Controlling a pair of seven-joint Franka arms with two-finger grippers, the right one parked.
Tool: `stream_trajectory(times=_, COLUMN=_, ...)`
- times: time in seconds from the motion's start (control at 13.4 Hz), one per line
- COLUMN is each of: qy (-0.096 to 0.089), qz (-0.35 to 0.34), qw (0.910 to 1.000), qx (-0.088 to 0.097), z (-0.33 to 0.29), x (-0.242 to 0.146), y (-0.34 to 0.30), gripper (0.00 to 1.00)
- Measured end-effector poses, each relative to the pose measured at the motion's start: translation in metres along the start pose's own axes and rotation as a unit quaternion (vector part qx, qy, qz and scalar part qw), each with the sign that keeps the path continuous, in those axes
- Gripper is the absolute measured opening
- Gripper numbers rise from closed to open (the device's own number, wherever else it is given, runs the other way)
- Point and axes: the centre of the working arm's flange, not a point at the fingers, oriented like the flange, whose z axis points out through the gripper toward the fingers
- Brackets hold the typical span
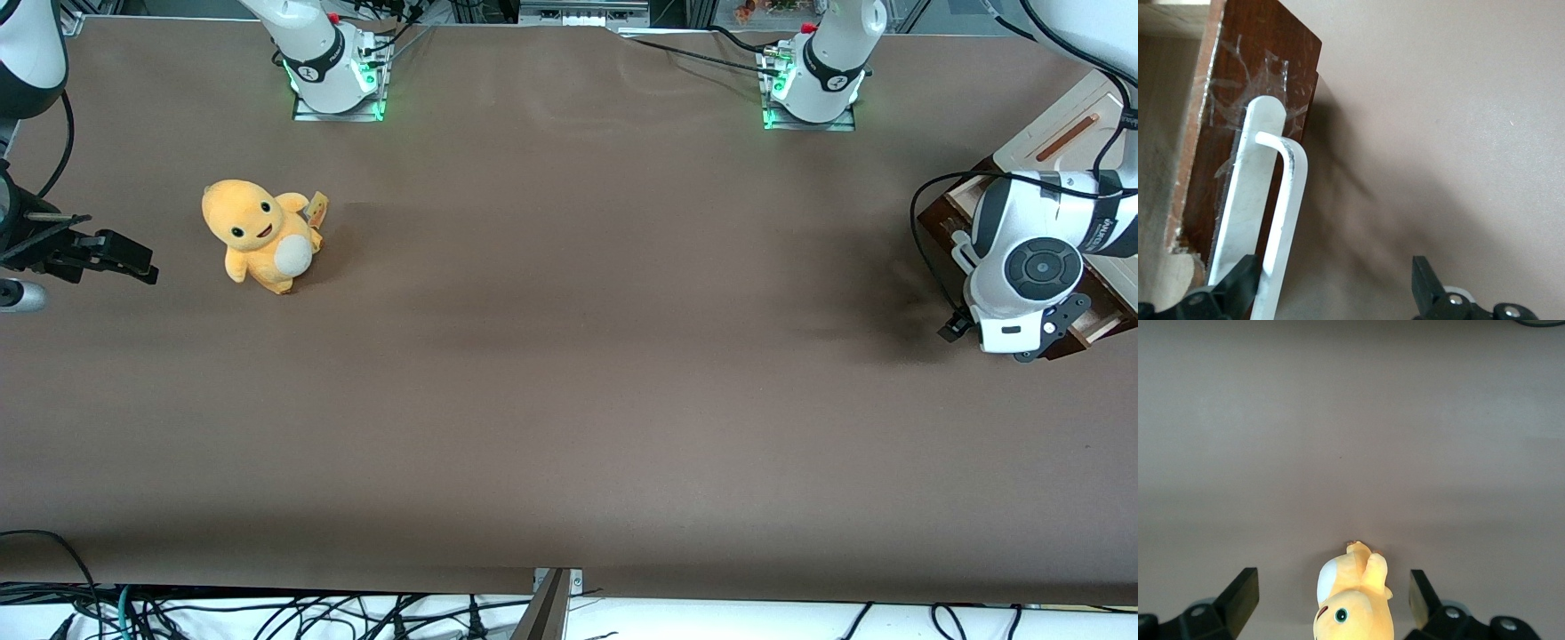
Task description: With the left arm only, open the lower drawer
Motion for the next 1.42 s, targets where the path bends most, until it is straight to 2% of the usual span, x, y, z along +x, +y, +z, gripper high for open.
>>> stream_trajectory(times=0.22, qy=-0.003, qz=-0.002, qw=1.0, qx=0.008, z=-0.009, x=0.006, y=0.001, gripper=1.0)
stream_trajectory(times=0.52, qy=-0.032, qz=0.014, qw=0.9992, qx=0.018, z=-0.05, x=0.02, y=-0.003, gripper=1.0)
stream_trajectory(times=0.75, qy=-0.056, qz=0.022, qw=0.998, qx=-0.017, z=-0.075, x=0.012, y=0.013, gripper=1.0)
stream_trajectory(times=1.05, qy=-0.059, qz=0.049, qw=0.9946, qx=-0.071, z=-0.125, x=-0.015, y=0.05, gripper=1.0)
stream_trajectory(times=1.2, qy=-0.072, qz=0.074, qw=0.9897, qx=-0.099, z=-0.144, x=-0.015, y=0.054, gripper=1.0)
stream_trajectory(times=1.42, qy=-0.089, qz=0.144, qw=0.9779, qx=-0.123, z=-0.166, x=0.002, y=0.037, gripper=1.0)
